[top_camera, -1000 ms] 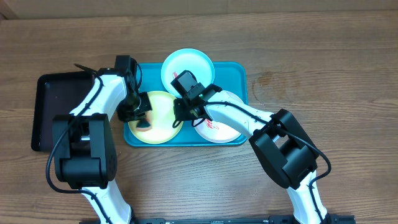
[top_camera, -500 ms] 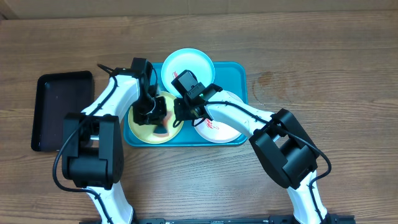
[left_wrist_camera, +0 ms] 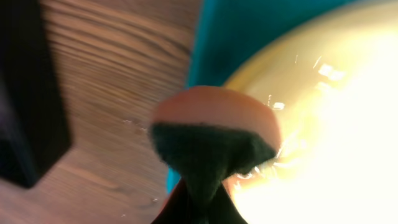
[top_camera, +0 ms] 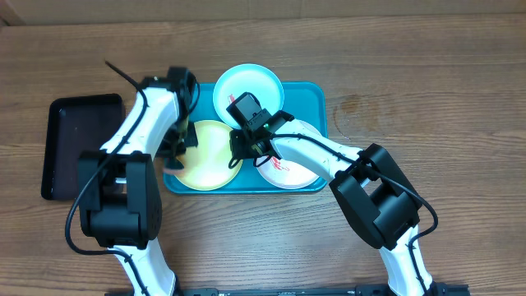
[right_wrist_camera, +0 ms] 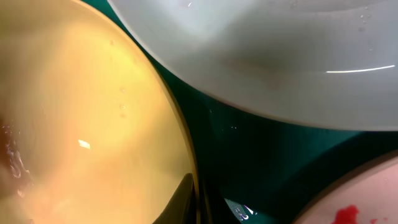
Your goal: Clean dirty plates on tray and stack at the side
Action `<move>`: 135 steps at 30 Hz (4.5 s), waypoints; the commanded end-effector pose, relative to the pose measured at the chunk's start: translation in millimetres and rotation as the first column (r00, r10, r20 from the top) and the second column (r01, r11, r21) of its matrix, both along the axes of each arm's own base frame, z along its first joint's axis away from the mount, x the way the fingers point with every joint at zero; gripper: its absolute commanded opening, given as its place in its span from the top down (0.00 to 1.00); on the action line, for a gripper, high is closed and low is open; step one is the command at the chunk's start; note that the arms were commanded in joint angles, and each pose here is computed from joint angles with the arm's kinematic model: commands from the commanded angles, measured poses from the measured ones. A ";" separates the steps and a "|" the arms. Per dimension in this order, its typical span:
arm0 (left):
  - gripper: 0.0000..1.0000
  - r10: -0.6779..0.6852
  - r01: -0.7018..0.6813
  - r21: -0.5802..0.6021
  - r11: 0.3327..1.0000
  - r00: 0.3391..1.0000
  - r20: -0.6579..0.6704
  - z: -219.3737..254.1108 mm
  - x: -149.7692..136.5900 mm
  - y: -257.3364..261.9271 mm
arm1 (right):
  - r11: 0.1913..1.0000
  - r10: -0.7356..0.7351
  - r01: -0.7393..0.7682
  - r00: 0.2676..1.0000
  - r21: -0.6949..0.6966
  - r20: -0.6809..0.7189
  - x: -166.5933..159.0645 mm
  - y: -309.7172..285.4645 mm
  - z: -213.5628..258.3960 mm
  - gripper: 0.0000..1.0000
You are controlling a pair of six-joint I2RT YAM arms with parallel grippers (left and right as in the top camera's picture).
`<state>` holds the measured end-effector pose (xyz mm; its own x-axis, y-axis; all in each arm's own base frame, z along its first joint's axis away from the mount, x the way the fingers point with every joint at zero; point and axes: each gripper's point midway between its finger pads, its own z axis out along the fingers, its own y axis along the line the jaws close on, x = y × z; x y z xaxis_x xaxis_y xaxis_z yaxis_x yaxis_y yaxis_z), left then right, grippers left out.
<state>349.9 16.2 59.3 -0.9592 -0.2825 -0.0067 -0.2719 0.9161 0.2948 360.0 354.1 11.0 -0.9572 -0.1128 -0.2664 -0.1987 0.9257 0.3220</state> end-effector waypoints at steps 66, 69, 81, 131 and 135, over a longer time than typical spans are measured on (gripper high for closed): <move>0.96 0.565 -0.486 -0.291 0.824 0.745 0.355 131.0 8.4 100.8 | 0.992 -0.063 0.030 0.961 0.123 0.269 71.3 -83.6 180.7 0.96; 0.96 0.562 -0.470 -0.316 0.824 0.749 0.351 131.1 11.2 96.3 | 0.969 -0.191 0.171 0.976 0.176 0.105 78.3 -135.5 168.0 0.96; 0.96 0.438 -0.316 -0.358 0.878 0.833 0.338 102.9 25.9 57.5 | 0.812 -0.584 0.579 0.804 -0.073 -0.115 75.8 -333.4 94.3 0.96; 0.96 0.237 -0.076 -0.393 0.916 0.895 0.377 100.6 41.9 16.0 | 0.999 -0.034 0.032 0.898 0.012 0.439 145.2 -128.2 69.0 0.06; 0.96 0.237 -0.077 -0.394 0.916 0.896 0.375 100.5 41.4 15.9 | 0.998 -0.065 0.049 0.906 0.049 0.418 146.0 -104.5 39.2 0.09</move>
